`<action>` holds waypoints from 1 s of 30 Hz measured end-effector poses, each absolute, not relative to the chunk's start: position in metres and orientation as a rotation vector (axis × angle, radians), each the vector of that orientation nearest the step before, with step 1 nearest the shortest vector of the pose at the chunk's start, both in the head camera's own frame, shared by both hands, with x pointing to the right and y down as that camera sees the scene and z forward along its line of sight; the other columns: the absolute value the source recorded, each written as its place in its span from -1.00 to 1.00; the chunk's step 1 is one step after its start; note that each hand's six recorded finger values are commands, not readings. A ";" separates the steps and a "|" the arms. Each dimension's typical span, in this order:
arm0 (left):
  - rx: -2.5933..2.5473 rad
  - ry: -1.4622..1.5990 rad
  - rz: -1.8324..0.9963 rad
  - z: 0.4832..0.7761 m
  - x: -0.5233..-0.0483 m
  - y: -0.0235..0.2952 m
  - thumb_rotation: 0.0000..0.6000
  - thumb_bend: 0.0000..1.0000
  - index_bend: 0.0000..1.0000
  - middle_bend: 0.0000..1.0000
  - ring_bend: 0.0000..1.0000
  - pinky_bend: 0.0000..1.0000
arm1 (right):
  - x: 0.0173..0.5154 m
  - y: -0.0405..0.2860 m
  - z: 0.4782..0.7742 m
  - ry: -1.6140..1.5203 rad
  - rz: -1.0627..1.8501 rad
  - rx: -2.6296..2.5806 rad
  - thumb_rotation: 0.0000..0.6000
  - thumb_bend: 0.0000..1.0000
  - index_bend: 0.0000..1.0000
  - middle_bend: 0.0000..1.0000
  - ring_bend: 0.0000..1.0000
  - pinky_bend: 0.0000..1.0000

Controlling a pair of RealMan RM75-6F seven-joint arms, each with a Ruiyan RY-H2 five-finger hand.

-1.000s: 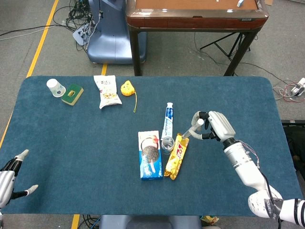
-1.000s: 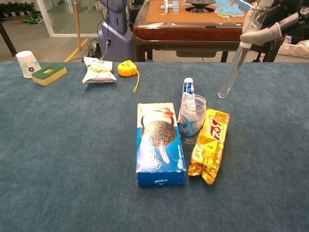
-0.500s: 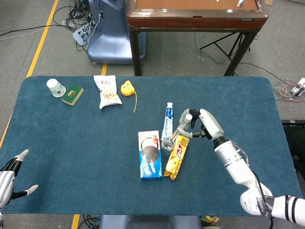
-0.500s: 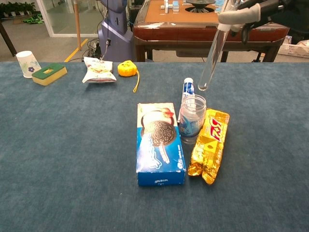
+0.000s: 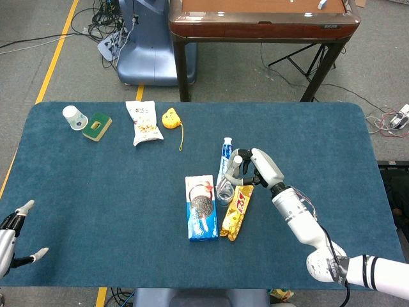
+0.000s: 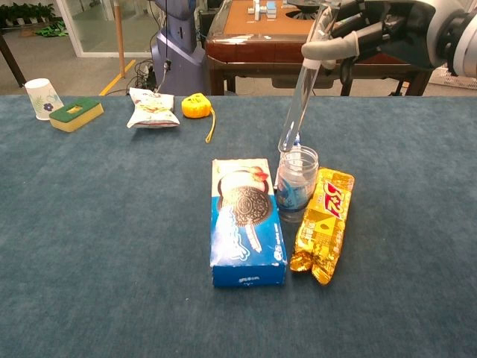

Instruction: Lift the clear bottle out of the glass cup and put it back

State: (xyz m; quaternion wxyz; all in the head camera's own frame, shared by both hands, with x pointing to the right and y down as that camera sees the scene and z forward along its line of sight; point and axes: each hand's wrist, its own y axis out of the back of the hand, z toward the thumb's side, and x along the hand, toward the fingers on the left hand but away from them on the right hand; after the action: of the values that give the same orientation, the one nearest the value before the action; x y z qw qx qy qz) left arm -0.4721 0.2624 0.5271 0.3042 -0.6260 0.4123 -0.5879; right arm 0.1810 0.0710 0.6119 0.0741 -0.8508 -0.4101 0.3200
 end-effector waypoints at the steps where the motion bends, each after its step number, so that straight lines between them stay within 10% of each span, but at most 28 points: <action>1: -1.659 1.092 -1.556 0.527 -0.472 0.262 1.00 -0.81 -1.00 -0.69 -0.62 -0.13 | 0.181 0.071 0.613 -1.229 0.964 -2.551 1.00 0.01 0.71 0.37 0.05 0.16; 30: -1.659 1.094 -1.559 0.527 -0.473 0.262 1.00 -0.81 -1.00 -0.69 -0.62 -0.13 | 0.168 0.083 0.639 -1.080 1.079 -2.475 1.00 0.01 0.71 0.22 -0.07 0.12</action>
State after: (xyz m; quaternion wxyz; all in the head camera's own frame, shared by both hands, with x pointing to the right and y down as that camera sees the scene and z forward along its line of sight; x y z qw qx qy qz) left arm -0.4731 0.2623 0.5268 0.3031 -0.6261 0.4127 -0.5881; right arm 0.1677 0.0832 0.6394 0.1164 -0.8453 -0.3688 0.3686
